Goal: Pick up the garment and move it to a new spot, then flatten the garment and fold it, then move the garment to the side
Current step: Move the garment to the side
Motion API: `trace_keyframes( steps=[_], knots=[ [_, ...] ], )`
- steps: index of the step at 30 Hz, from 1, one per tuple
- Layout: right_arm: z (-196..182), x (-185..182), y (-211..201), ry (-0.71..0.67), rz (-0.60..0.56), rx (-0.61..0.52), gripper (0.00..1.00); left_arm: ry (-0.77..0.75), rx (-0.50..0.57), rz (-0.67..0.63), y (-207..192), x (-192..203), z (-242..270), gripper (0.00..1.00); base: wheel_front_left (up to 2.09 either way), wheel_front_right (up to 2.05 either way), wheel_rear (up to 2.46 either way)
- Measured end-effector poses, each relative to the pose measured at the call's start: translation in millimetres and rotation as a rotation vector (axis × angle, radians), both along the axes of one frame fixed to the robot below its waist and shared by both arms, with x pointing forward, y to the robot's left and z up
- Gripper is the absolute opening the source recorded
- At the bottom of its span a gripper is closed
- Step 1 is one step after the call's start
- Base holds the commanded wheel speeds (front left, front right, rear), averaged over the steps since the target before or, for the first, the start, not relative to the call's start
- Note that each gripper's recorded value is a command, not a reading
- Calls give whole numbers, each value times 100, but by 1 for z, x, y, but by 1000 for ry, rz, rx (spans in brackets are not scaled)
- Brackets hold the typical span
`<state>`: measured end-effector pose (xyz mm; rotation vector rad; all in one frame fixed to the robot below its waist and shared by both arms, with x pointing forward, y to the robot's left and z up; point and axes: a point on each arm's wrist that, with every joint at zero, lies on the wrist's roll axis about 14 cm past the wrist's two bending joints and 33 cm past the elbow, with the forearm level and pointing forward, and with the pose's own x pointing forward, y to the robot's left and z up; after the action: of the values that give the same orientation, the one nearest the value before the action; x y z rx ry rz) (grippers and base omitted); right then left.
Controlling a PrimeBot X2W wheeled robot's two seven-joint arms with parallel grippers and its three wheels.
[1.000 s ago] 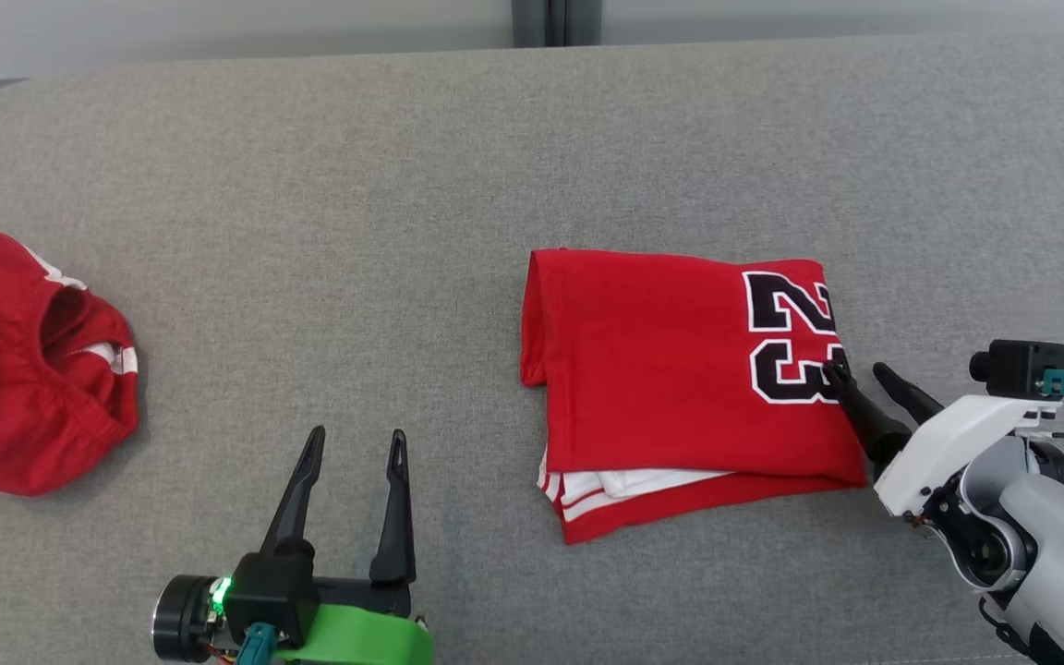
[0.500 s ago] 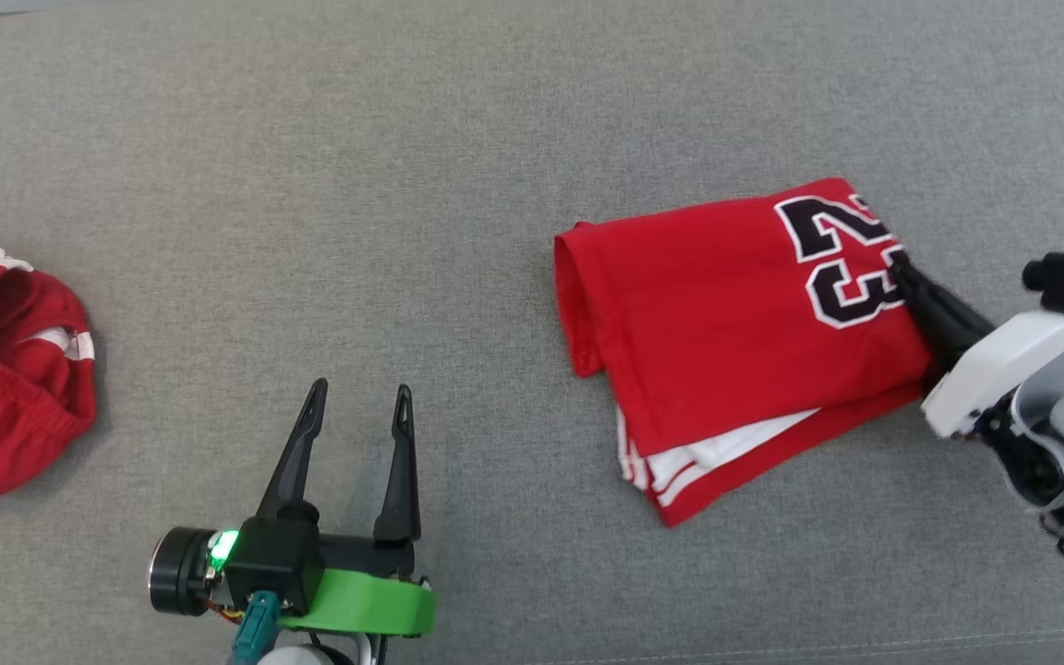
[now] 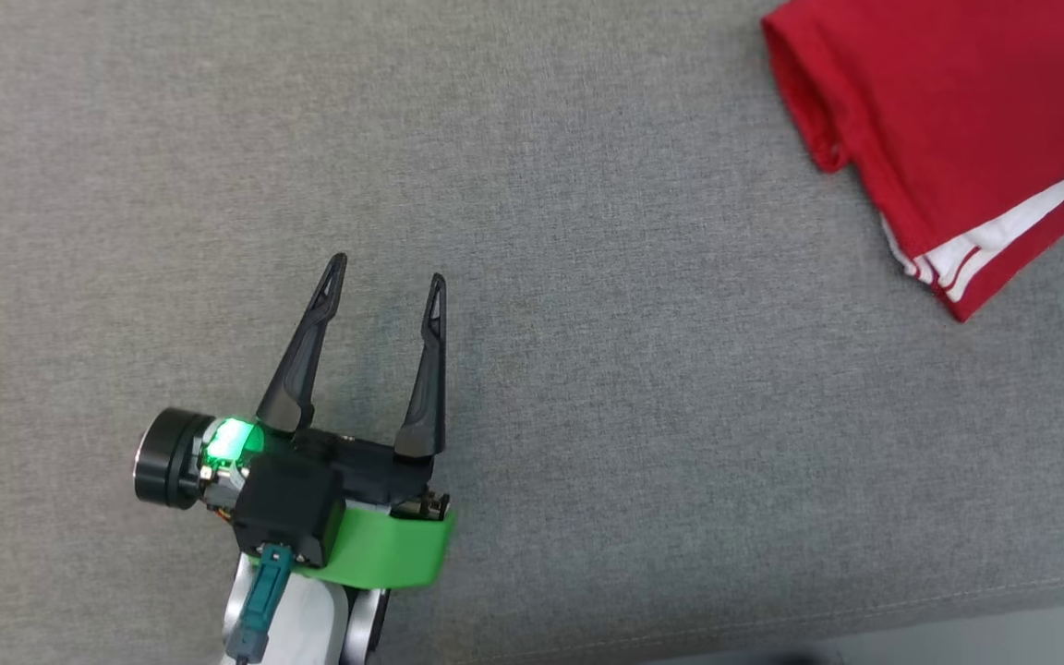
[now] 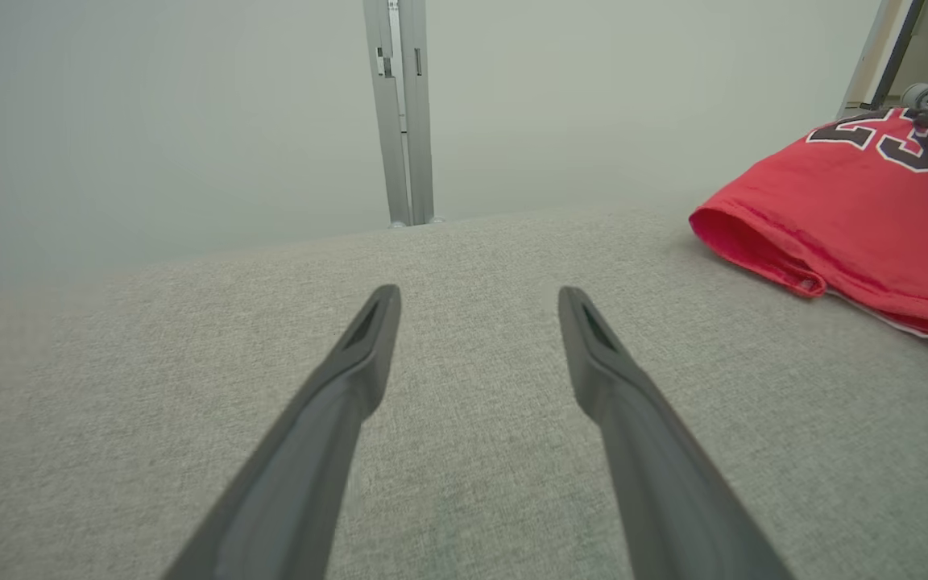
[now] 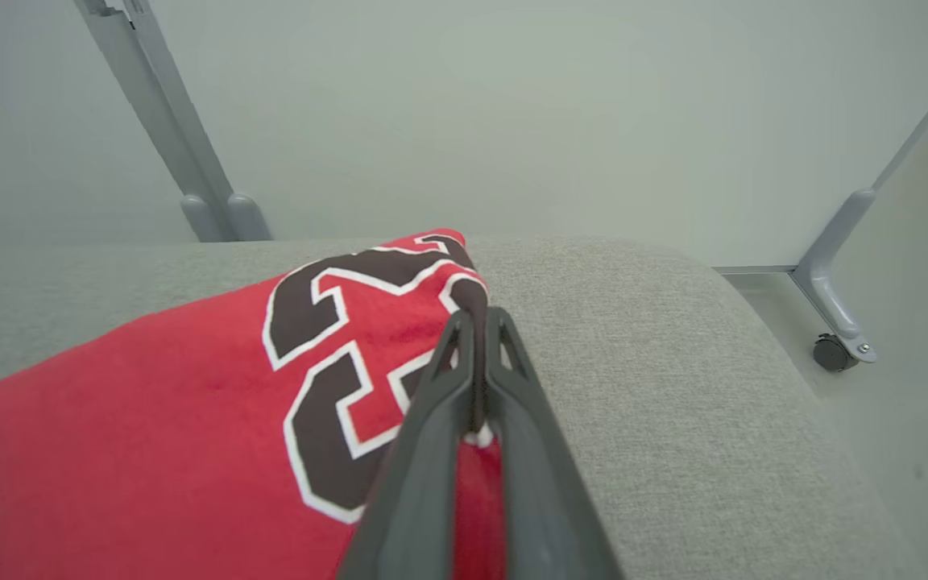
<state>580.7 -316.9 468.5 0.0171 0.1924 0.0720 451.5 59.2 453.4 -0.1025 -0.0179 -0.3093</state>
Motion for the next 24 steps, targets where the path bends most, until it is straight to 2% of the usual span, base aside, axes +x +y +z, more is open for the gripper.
trace_keyframes(
  steps=[10,17,19,20,24],
  knots=[
    [-10,-3,-96,8,-221,-127,0,-13,0,-115,-31,21,-26,100,0,0,0],
    [-10,-20,-142,20,-329,-212,0,13,16,-137,-35,24,-49,100,0,0,0],
    [-7,-23,-152,16,-355,-240,91,21,18,-141,-35,25,-54,100,0,0,0],
    [-2,-22,-155,2,-359,-267,100,25,16,-144,-36,24,-56,100,0,0,0],
    [20,-10,-143,-85,-332,-314,100,26,13,-143,-38,24,-54,100,0,0,0]
  ],
)
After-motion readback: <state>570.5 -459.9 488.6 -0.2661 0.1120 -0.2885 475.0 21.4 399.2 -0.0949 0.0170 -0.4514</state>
